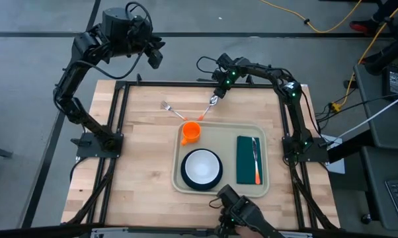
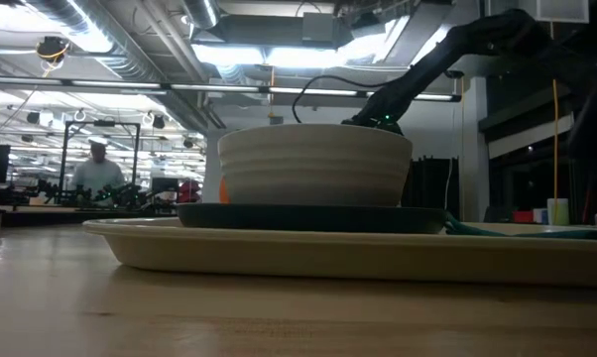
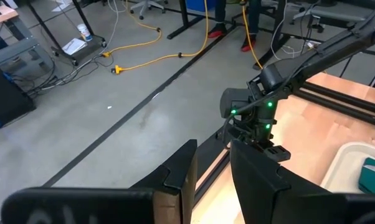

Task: Set up tray
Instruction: Put the orange spoon on the green napkin to the left of the orange knife

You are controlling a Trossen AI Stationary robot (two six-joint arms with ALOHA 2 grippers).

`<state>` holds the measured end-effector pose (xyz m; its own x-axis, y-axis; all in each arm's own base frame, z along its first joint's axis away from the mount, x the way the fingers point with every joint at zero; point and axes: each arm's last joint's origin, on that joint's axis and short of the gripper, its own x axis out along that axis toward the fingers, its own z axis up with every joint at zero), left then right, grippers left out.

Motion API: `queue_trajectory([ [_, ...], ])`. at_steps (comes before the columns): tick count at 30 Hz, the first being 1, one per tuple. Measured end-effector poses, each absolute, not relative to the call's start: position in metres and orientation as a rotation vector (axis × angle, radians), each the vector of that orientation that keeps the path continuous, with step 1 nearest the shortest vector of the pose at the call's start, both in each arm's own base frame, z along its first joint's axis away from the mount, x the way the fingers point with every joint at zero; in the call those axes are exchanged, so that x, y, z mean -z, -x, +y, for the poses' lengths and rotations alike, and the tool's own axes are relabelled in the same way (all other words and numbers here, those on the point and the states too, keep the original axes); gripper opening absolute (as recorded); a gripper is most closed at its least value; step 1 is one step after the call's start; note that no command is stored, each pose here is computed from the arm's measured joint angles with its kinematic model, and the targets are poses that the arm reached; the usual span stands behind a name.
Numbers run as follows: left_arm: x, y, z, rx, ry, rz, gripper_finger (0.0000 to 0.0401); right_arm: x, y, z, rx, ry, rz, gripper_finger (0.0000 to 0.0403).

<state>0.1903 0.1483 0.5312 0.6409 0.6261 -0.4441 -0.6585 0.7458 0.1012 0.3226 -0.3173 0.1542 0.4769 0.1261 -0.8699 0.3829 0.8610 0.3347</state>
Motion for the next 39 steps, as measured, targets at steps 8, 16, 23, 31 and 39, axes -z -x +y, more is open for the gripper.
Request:
queue_trajectory([
  [8, -0.5312, -0.1903, 0.1483, -0.732, 0.073, 0.478, 0.0090, -0.1542, -0.3226, -0.3173, 0.161, -0.524, 1.076, 0.0008],
  [16, -0.5312, -0.1905, 0.1477, -0.729, 0.072, 0.478, 0.0090, -0.1540, -0.3189, -0.3204, 0.170, -0.529, 1.079, 0.0004],
  [23, -0.5312, -0.1914, 0.1466, -0.722, 0.066, 0.480, 0.0090, -0.1543, -0.3188, -0.3205, 0.170, -0.524, 1.080, 0.0005],
  [31, -0.5312, -0.1914, 0.1467, -0.721, 0.063, 0.481, 0.0090, -0.1542, -0.3189, -0.3203, 0.175, -0.519, 1.085, 0.0034],
  [39, -0.5312, -0.1914, 0.1467, -0.722, 0.063, 0.481, 0.0090, -0.1541, -0.3188, -0.3204, 0.175, -0.520, 1.084, 0.0098],
])
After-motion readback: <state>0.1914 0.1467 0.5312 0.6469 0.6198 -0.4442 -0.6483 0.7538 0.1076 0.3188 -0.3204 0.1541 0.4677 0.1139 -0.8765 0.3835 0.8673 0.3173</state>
